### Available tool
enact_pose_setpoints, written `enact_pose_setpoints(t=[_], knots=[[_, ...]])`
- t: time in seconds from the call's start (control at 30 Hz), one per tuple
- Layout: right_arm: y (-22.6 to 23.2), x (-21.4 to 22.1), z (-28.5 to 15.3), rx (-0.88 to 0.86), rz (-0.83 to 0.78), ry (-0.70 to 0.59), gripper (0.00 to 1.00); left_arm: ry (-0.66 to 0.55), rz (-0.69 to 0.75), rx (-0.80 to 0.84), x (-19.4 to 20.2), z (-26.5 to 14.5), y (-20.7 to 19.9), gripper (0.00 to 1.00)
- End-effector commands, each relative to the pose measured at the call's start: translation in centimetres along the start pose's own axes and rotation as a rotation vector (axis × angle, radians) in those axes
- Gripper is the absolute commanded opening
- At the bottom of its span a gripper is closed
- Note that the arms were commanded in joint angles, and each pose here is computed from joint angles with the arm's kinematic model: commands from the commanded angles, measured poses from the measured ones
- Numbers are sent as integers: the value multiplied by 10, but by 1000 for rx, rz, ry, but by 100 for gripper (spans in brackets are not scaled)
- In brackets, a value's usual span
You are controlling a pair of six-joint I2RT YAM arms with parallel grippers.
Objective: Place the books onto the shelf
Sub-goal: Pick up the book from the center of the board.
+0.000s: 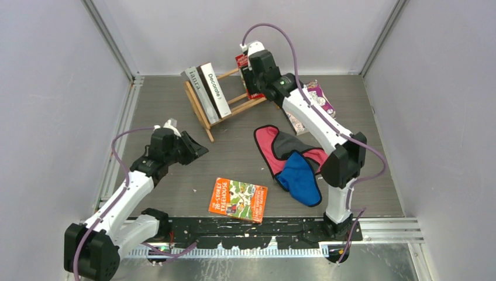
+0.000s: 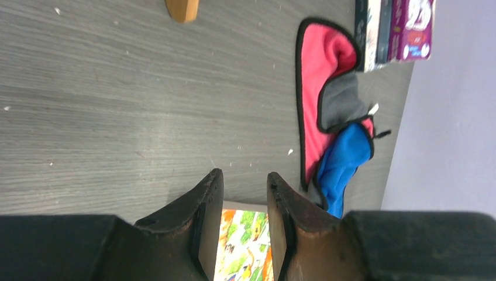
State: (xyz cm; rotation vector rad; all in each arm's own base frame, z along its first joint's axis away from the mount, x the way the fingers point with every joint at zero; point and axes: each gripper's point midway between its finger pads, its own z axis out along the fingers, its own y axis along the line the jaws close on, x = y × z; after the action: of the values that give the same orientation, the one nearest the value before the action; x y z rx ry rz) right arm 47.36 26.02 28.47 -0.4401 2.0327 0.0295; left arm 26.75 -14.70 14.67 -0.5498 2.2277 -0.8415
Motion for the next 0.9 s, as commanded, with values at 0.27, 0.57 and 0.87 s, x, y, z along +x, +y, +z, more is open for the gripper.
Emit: enact_pose_setpoints(t=[0.27,0.57,0.87], knots=[[47,44,-98,44,94,-103,57,390,168,99,87,-19,9,36],[92,127,-133,72,74,-54,57,499,201,59,129,-24,39,37],[110,189,-153,110,186,-21,54,473,194,24,133,-17,52,38]])
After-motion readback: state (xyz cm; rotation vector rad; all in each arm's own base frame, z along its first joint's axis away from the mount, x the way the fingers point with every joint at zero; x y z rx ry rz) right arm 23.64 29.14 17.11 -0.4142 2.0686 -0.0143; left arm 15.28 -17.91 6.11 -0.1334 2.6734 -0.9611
